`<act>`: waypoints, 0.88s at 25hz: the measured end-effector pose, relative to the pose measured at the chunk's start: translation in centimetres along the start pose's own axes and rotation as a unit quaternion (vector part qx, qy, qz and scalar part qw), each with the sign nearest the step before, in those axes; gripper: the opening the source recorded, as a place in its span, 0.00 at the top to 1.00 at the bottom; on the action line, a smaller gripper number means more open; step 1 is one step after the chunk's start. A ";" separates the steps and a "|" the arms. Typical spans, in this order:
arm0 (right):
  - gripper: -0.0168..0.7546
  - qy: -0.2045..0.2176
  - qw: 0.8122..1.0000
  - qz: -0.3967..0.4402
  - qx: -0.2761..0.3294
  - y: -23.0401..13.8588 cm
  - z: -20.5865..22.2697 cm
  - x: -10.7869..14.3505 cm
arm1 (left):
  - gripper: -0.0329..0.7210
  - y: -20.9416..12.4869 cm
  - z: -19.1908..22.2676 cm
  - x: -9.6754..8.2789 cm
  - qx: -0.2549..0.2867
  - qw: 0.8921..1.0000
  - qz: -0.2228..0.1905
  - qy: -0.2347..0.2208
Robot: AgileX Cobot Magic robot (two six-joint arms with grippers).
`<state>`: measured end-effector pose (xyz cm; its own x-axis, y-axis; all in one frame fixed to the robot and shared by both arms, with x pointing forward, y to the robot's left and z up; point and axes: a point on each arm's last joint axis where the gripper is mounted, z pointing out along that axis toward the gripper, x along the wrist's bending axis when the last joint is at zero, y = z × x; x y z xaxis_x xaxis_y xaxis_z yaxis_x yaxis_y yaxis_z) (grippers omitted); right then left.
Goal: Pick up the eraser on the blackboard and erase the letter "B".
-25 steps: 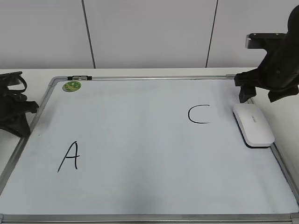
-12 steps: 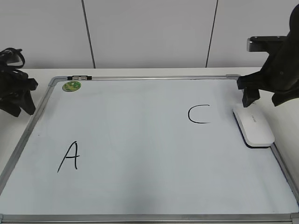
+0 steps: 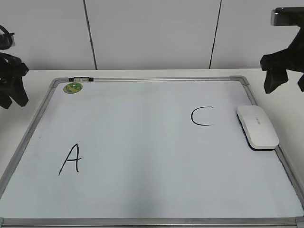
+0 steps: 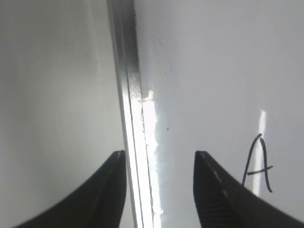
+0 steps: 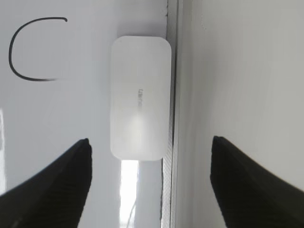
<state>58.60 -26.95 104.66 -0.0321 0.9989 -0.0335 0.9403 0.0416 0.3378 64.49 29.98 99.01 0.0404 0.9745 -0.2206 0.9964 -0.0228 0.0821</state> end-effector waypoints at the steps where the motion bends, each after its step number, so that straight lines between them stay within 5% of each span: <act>1: 0.21 0.000 1.000 0.000 0.001 -0.2 -0.7 -0.1 | 0.51 -0.1 -0.5 -0.1 -0.002 1.000 0.001 0.000; 5: 0.21 -0.001 1.000 -0.015 0.013 -1.2 -3.0 -0.2 | 0.48 -0.7 -2.8 -0.7 -0.025 1.000 0.006 0.000; 12: 0.21 0.010 1.000 -0.018 -0.023 -2.7 -7.7 -0.4 | 0.20 -2.8 -9.4 -2.4 -0.104 0.994 0.011 0.004; 22: 0.21 0.023 0.996 -0.020 -0.079 -5.8 -13.9 -0.7 | 0.18 -10.3 -18.2 -5.0 -0.214 0.976 0.023 0.006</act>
<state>48.49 -27.55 115.76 -0.0870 0.9962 -0.0075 0.8725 0.0798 0.4820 52.66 29.36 116.97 0.0819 0.9771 -0.1963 0.8703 0.0259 0.4918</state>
